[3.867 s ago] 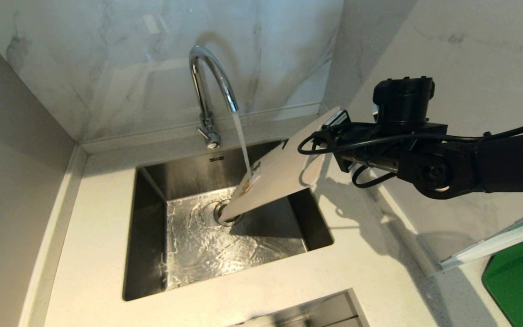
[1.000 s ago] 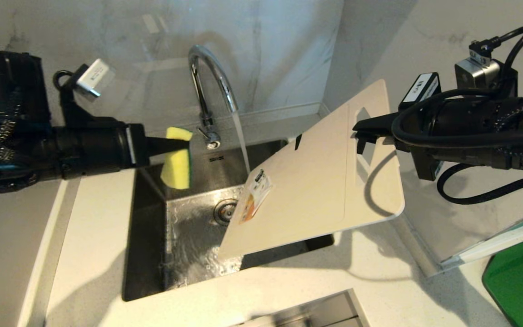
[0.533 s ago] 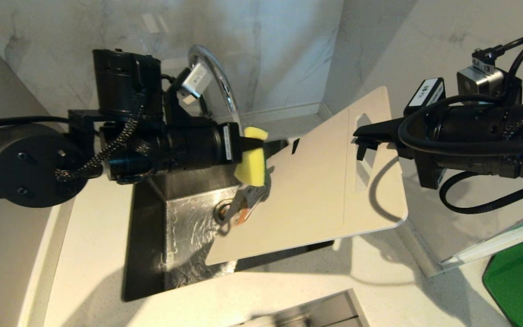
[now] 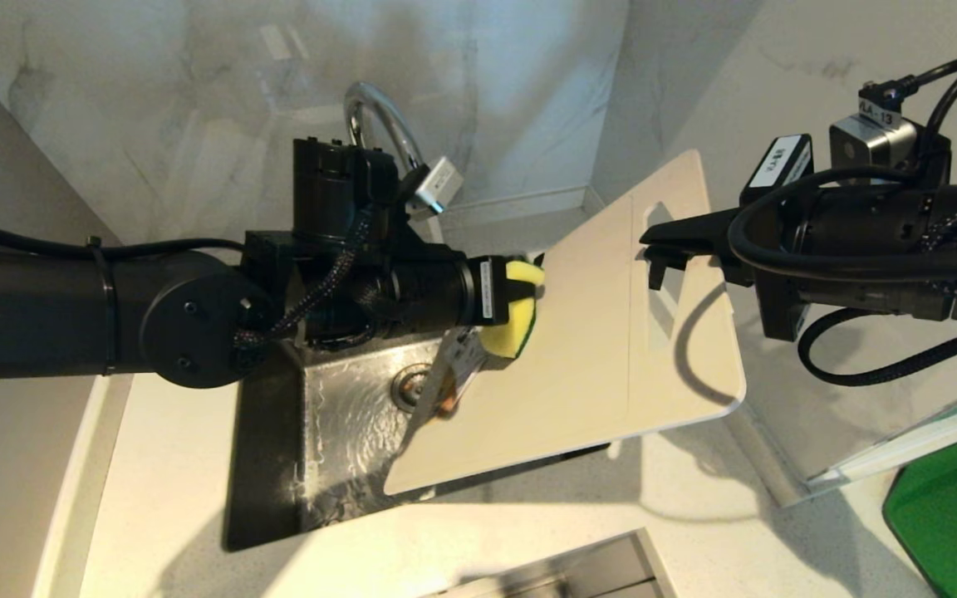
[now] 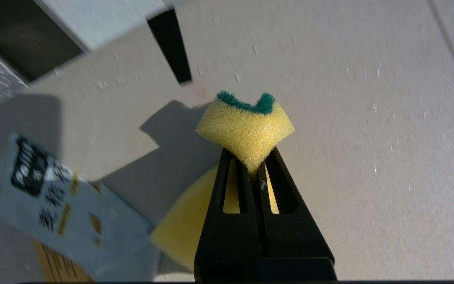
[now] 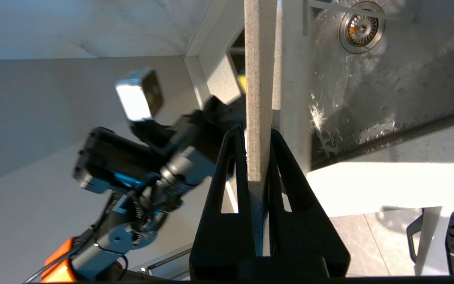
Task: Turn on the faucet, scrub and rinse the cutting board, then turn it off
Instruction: Scrub the cutting board underwater
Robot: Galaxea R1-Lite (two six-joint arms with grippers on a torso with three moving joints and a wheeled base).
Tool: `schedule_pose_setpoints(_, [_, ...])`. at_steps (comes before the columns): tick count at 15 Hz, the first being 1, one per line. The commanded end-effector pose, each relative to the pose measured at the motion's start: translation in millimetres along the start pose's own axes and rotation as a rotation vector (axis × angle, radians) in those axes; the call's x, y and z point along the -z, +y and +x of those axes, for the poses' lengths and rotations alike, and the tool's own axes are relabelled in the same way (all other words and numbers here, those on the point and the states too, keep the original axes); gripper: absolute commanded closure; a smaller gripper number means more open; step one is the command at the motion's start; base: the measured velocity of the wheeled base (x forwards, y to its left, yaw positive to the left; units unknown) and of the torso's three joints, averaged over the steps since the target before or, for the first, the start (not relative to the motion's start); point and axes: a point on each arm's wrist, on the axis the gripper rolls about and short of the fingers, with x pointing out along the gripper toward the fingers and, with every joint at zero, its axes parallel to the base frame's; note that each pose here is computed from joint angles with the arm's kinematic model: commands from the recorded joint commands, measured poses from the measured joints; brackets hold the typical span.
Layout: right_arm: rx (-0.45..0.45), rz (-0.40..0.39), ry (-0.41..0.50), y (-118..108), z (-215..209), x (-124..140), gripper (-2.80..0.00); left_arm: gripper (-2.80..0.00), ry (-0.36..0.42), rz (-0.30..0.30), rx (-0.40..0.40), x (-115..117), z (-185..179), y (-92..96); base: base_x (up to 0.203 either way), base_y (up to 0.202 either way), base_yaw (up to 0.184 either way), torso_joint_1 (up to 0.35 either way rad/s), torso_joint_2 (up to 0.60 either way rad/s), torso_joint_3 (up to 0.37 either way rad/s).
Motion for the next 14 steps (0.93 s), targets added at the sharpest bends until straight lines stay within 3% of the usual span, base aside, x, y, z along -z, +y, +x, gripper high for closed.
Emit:
schedule_pose_setpoints(1, [-0.006,0.008,-0.002,1.3,0.4,-1.3,0.0,0.0,0.045,-0.016,0.003,14.7,4.9,-1.7,0.0,0.0,0.0,0.0,0.0,0.0])
schedule_pose_setpoints(6, [-0.013,0.005,-0.006,3.4,-1.4,-1.8,0.0,0.0,0.13,-0.035,-0.082,57.7,5.0,15.5,0.0,0.0,0.0,0.0,0.0,0.0])
schedule_pose_setpoints(10, [-0.019,0.001,-0.01,5.3,-1.6,-3.1,0.0,0.0,0.15,-0.053,-0.144,91.2,-5.1,44.5,0.0,0.0,0.0,0.0,0.0,0.0])
schedule_pose_setpoints(12, [-0.016,0.002,-0.007,4.6,0.0,-2.8,0.0,0.0,0.126,-0.064,-0.187,95.0,-14.0,65.1,0.0,0.0,0.0,0.0,0.0,0.0])
schedule_pose_setpoints(14, [-0.009,0.007,-0.003,2.7,0.9,-2.1,0.0,0.0,0.086,-0.062,-0.194,82.3,-21.8,67.9,0.0,0.0,0.0,0.0,0.0,0.0])
